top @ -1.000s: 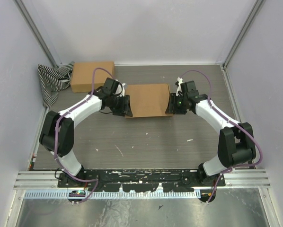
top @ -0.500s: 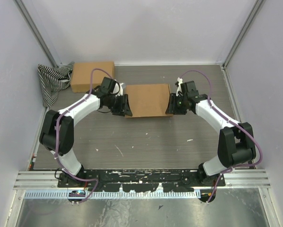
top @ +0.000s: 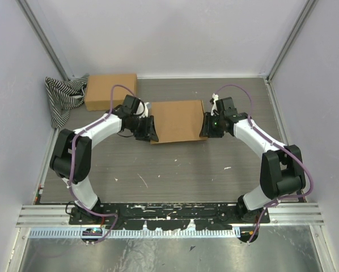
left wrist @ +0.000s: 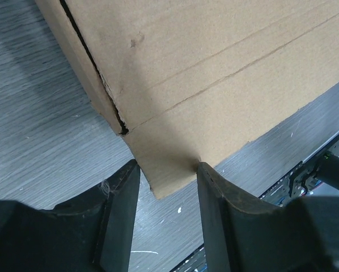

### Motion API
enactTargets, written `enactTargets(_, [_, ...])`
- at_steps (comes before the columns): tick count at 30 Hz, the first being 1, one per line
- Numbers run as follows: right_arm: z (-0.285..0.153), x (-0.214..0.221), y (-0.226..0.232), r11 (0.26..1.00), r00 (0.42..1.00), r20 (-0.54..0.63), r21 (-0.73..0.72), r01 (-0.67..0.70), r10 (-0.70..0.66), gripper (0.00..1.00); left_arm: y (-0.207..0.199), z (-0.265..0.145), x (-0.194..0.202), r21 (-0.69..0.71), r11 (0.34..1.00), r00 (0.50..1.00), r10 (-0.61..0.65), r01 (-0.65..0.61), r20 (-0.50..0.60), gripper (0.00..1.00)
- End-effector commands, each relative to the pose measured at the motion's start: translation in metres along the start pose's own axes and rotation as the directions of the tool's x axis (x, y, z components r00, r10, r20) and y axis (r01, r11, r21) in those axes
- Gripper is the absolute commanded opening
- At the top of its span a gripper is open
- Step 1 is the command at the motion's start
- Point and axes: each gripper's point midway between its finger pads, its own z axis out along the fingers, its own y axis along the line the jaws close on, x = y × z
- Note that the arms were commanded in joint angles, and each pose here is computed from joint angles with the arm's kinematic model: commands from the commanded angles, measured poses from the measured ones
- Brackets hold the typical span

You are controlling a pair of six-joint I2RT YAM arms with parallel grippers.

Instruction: Fold the paper box

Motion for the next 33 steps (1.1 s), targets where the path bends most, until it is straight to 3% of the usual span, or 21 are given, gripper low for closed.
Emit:
enactTargets(1, [-0.001, -0.013, 0.009, 0.999, 0.999, 0.035, -0.025, 0.024, -0.023, 0.45, -0.002, 0.003, -0.003, 0.006, 1.000, 1.000, 0.031, -0.031, 0.006, 0.51])
enactTargets(26, [0.010, -0.021, -0.008, 0.998, 0.994, 0.104, 0.052, 0.031, -0.036, 0.39, -0.010, 0.004, -0.006, 0.048, 0.999, 1.000, 0.025, -0.024, 0.000, 0.50])
enactTargets(33, [0.005, -0.022, -0.008, 0.998, 0.994, 0.104, 0.061, 0.030, -0.036, 0.44, -0.006, 0.003, -0.005, 0.022, 1.000, 1.000, 0.023, -0.023, -0.006, 0.49])
